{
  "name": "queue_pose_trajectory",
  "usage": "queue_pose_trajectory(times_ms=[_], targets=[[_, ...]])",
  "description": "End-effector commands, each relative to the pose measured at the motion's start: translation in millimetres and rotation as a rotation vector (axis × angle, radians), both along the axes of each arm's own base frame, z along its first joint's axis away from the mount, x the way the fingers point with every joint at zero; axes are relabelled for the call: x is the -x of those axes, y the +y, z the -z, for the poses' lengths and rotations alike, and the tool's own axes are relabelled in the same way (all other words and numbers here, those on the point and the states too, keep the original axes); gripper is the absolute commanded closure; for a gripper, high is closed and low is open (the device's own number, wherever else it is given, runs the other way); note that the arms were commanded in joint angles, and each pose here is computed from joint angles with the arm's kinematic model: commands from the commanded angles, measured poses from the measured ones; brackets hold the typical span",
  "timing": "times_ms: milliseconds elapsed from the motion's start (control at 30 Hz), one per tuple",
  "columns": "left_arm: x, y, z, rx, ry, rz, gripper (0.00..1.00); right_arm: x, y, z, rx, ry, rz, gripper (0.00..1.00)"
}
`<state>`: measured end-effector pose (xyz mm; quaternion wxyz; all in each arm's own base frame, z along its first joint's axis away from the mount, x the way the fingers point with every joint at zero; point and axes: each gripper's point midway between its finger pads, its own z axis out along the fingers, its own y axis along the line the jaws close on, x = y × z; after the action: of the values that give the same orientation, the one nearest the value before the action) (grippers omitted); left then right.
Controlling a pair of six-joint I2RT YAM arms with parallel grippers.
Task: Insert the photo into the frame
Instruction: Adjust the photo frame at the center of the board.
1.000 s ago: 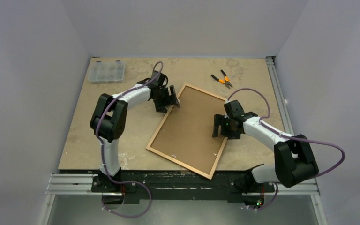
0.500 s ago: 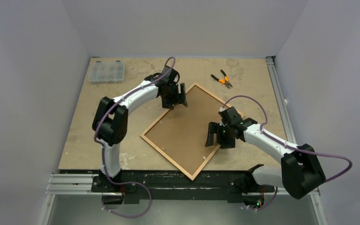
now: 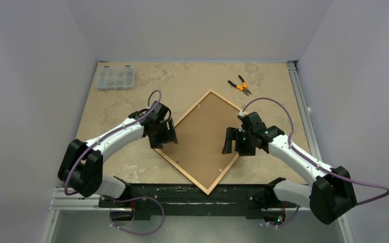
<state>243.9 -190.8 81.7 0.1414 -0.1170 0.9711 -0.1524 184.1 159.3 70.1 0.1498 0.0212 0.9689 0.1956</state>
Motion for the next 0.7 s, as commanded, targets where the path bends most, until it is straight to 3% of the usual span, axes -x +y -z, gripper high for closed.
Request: queue_pose_trajectory(times_ms=[0,167,433,567,667], targets=[[21,9,11,0.05,0.015,-0.116,0.33,-11,1,-23,-0.004,-0.075,-0.001,0.19],[38,14,25,0.04,0.065,-0.127,0.34,-15,3,-30,-0.015,-0.089,-0.001,0.19],[35,11,58,0.008,0.121,-0.13,0.39,-19,10,-40,-0.05,-0.106,-0.007,0.19],[28,11,72,-0.037,0.144,-0.115,0.51,-22,16,-47,-0.08,-0.11,-0.006,0.19],[21,11,74,-0.056,0.123,-0.089,0.77,-25,21,-49,-0.102,-0.101,-0.008,0.18]])
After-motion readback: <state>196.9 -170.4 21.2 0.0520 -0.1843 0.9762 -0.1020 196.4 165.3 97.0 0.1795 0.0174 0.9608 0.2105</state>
